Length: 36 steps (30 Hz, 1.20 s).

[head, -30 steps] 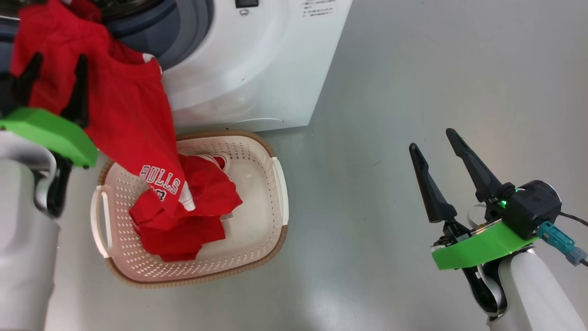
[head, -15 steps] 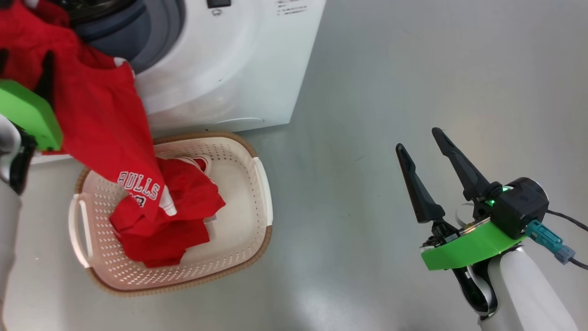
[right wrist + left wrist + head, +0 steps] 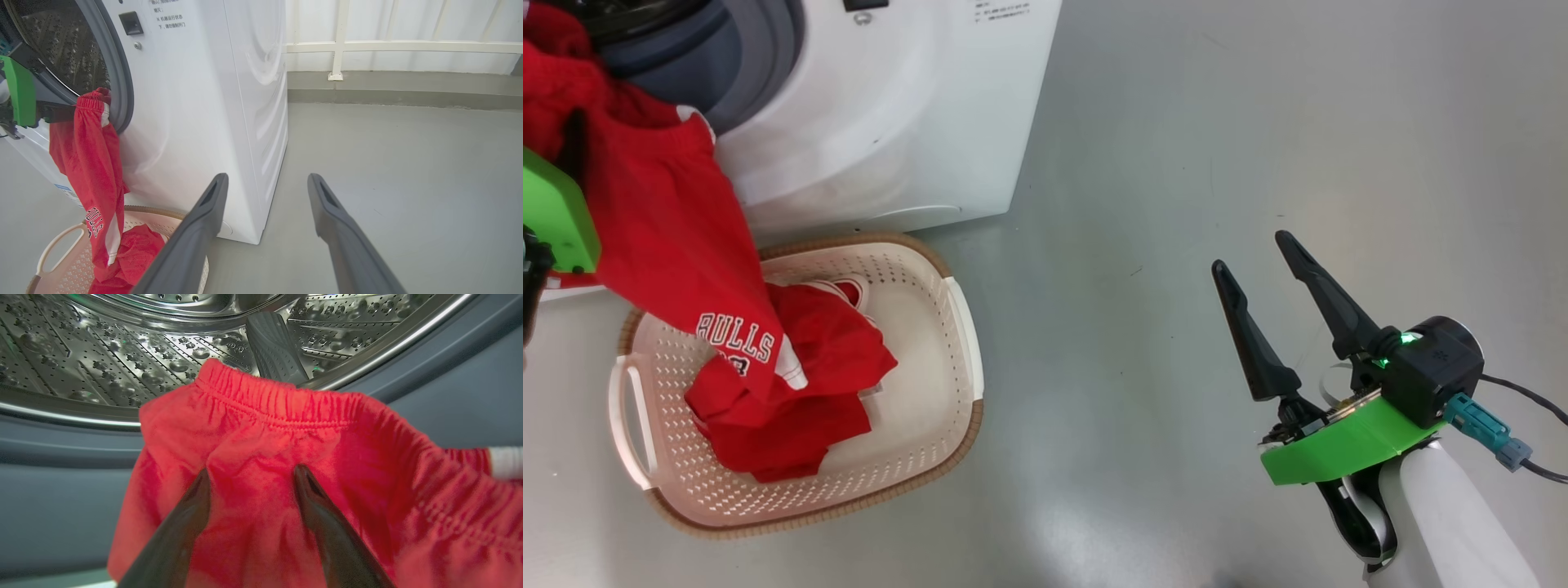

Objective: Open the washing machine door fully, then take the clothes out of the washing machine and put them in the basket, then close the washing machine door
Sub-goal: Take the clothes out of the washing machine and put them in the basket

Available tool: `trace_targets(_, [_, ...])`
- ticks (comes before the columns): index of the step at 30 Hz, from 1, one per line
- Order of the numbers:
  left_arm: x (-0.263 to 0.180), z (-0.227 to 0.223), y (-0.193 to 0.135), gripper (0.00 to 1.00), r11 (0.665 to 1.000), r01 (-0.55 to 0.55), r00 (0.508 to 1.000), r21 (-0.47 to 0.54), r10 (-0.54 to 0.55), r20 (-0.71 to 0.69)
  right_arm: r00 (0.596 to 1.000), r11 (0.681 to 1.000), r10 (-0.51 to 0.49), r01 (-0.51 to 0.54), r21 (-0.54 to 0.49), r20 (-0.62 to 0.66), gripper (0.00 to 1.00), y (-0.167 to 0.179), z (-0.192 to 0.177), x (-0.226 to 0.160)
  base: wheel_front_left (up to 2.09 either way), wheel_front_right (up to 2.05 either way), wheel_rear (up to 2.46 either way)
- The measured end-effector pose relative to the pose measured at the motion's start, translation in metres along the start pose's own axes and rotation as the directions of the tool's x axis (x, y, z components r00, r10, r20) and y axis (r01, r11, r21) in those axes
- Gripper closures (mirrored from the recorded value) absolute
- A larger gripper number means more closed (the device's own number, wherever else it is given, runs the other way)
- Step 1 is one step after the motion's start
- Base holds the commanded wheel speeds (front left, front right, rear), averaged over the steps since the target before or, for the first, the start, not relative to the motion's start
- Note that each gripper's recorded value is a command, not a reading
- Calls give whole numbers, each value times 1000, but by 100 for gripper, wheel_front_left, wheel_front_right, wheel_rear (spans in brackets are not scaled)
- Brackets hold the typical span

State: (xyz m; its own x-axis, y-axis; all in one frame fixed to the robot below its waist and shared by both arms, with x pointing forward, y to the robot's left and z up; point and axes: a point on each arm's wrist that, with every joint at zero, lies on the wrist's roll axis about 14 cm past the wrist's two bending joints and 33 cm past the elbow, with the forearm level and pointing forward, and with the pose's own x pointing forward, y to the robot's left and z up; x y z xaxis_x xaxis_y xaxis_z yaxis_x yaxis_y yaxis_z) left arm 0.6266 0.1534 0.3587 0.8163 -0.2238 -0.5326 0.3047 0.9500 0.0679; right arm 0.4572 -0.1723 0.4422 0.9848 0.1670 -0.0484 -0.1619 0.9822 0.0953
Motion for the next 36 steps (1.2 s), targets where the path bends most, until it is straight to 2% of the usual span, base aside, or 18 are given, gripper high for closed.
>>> trace_targets(2, [1, -1, -1, 0, 1000, 3, 1000, 3, -3, -5, 1000, 1000, -2, 2, -1, 0, 0, -1, 0, -1, 0, 0, 0])
trace_targets(3, [1, 0, -1, 5, 1000, 3, 1000, 7, -3, -5, 1000, 1000, -3, 3, -2, 0, 0, -1, 0, -1, 0, 0, 0])
trace_targets(5, [2, 3, -2, 59, 1000, 6, 1000, 2, -6, -2, 1000, 1000, -4, 4, -3, 1, 0, -2, 1, -1, 0, 0, 0])
trace_targets(7, [2, 2, -3, 100, 1000, 7, 1000, -2, -7, -5, 1000, 1000, -5, 5, -4, 2, 0, -2, 2, -1, 0, 0, 0])
trace_targets(15, [0, 7, -2, 100, 999, 5, 999, -36, -4, 41, 1000, 1000, -3, 3, -3, 7, 0, -1, 3, 0, 0, 0, 0])
trace_targets(24, [-13, 41, -1, 100, 994, 20, 972, -109, 6, 235, 1000, 1000, 0, 0, -3, 29, 0, -1, 9, 4, 0, 0, 0])
trace_targets(30, [-23, 48, -4, 100, 991, 43, 957, -125, -5, 290, 999, 1000, 12, -12, 0, 40, 0, 3, 12, 7, 0, 0, 0])
trace_targets(36, [-42, 80, -7, 100, 983, 87, 902, -162, -9, 433, 999, 1000, 15, -15, -1, 50, 0, 2, 14, 11, 0, 0, 0])
